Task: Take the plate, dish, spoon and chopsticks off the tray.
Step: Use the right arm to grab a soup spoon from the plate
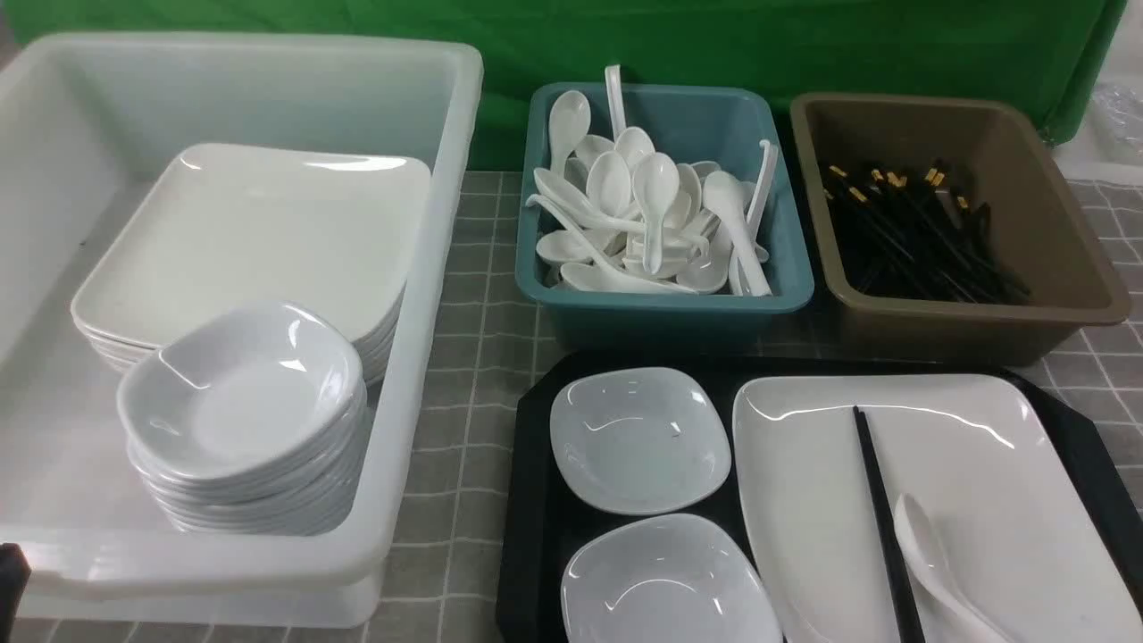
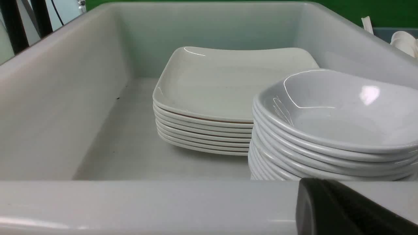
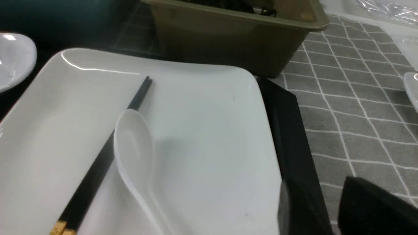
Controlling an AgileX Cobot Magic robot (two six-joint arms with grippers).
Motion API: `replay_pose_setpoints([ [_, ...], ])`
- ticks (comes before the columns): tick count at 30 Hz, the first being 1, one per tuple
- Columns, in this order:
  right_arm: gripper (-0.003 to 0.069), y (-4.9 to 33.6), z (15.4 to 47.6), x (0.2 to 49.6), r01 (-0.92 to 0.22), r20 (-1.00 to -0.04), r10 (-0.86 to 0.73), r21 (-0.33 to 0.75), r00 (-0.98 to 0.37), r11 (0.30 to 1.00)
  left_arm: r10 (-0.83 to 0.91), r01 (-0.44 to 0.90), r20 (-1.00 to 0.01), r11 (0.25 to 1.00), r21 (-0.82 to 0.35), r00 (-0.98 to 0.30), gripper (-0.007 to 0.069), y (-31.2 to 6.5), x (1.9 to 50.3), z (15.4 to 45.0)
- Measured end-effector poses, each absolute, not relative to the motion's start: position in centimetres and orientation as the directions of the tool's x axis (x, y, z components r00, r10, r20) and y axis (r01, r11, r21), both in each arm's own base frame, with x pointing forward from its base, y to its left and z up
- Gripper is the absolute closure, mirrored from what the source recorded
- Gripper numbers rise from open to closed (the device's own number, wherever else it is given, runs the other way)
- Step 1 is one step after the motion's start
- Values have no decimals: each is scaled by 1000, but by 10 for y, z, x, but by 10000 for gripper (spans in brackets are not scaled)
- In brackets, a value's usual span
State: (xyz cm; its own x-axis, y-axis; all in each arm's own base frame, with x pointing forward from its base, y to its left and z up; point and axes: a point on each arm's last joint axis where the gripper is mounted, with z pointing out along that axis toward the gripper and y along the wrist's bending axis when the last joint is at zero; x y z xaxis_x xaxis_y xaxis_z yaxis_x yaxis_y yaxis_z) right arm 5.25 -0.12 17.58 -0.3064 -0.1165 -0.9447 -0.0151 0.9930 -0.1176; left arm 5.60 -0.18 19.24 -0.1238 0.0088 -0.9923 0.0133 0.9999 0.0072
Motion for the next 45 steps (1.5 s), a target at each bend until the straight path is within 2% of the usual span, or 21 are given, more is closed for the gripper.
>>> replay_pose_setpoints([
  [21,419,-1,176,53,-15,-945,-117,-118,-306,993,14,12,-993,1000,13,-119,620,-2,56,193],
  [24,419,-1,176,53,-15,-945,-117,-118,-306,993,-102,13,-991,995,-104,-82,620,-3,56,196],
  [26,419,-1,176,53,-15,-945,-117,-118,-306,993,-364,20,-932,931,-364,-8,620,-3,57,204],
  [27,419,-1,176,53,-15,-945,-117,-118,-306,993,-364,20,-932,931,-364,-3,620,-2,57,204],
  [29,419,-1,177,53,-14,-948,-117,-118,-296,993,-472,25,-880,882,-471,44,620,-1,57,208],
  [33,419,-1,179,53,-11,-955,-117,-119,-274,993,-544,27,-829,838,-546,129,620,4,56,215],
  [35,419,-1,181,54,0,-966,-57,-59,-254,998,-604,39,-768,790,-611,212,620,8,55,221],
  [36,419,0,183,55,11,-974,8,6,-225,1000,-640,54,-723,757,-651,262,620,11,53,225],
  [38,419,1,192,56,27,-968,216,215,-124,976,-701,119,-603,684,-720,381,620,18,49,235],
  [39,419,0,198,57,26,-935,349,348,-60,937,-715,166,-550,662,-731,432,620,20,46,242],
  [42,419,-1,211,57,-31,-800,594,594,82,804,-704,306,-497,686,-661,507,620,16,34,278],
  [45,419,-3,221,55,-98,-710,684,678,170,728,-663,370,-559,745,-555,497,620,5,22,330],
])
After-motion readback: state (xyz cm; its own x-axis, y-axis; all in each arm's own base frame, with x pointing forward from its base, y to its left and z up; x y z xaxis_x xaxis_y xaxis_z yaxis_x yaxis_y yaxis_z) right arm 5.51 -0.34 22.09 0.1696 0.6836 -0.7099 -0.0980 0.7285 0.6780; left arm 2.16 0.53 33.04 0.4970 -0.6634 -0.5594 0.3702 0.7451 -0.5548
